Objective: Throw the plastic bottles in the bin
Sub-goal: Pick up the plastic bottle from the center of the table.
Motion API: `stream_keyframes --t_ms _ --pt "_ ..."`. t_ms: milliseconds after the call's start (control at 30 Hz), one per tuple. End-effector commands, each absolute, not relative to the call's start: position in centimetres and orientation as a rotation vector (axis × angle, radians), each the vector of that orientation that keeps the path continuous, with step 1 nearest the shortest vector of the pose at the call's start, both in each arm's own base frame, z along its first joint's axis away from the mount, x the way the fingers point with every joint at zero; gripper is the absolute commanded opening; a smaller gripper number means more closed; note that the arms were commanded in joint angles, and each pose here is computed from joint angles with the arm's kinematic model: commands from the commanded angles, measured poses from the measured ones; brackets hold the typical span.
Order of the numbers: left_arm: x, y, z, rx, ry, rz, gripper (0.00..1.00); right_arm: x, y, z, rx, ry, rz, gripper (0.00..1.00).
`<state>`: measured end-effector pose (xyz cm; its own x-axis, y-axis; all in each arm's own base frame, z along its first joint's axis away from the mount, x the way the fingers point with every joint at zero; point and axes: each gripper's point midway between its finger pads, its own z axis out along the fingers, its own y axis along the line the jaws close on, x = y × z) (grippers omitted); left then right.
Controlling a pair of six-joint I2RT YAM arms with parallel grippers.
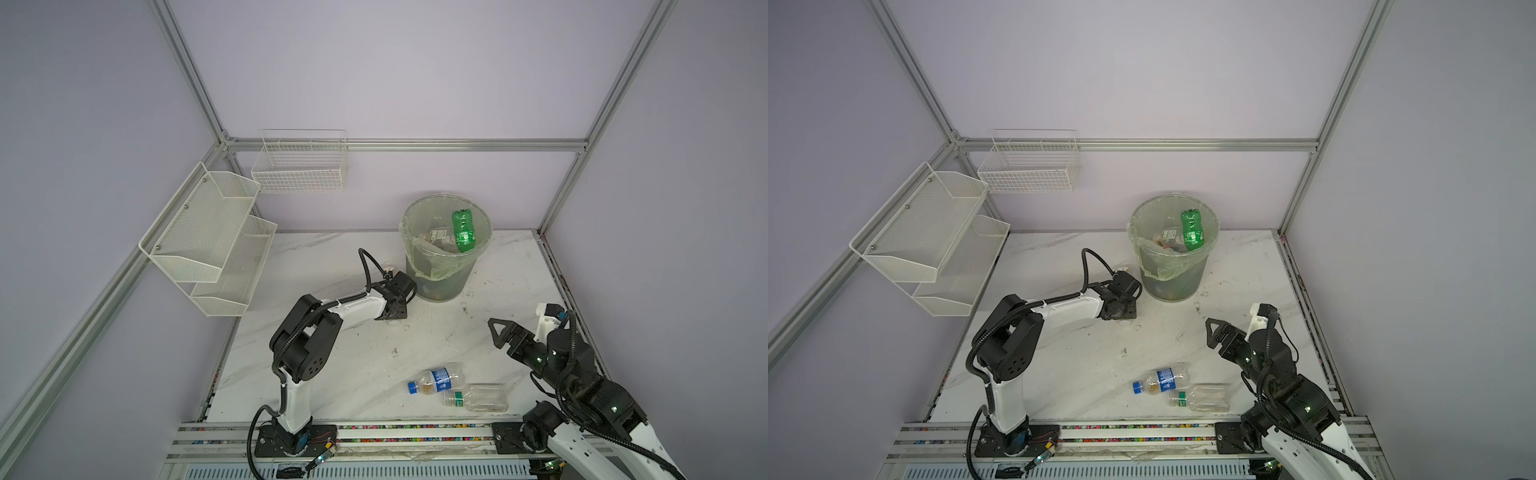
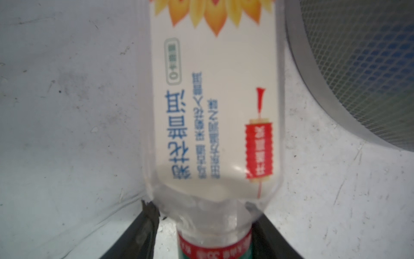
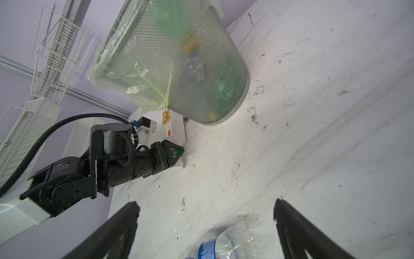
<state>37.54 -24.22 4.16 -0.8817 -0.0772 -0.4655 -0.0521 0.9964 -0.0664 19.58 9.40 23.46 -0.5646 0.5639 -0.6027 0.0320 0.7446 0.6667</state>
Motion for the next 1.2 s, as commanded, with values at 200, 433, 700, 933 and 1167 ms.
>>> stream_keyframes --t_ms 200,433,700,933,1167 --pt "40.2 -25.4 8.2 -0.108 2.533 -0.107 0.47 19.1 8.9 24.3 0.447 2.056 0.764 0.97" --pt "40.1 -25.3 8.9 -0.094 2.523 -0.109 0.35 19.2 9.1 24.1 0.444 2.065 0.767 0.97" --pt "39.0 -23.3 11.3 -0.190 2.536 -0.103 0.33 19.2 9.1 23.9 0.447 2.073 0.763 0.97" --pt "37.5 -21.3 14.2 -0.180 2.521 -0.290 0.33 19.3 9.0 23.1 0.464 2.090 0.745 0.97" --pt "36.1 -17.6 18.6 -0.217 2.396 -0.579 0.33 19.4 9.2 22.4 0.477 2.094 0.754 0.97"
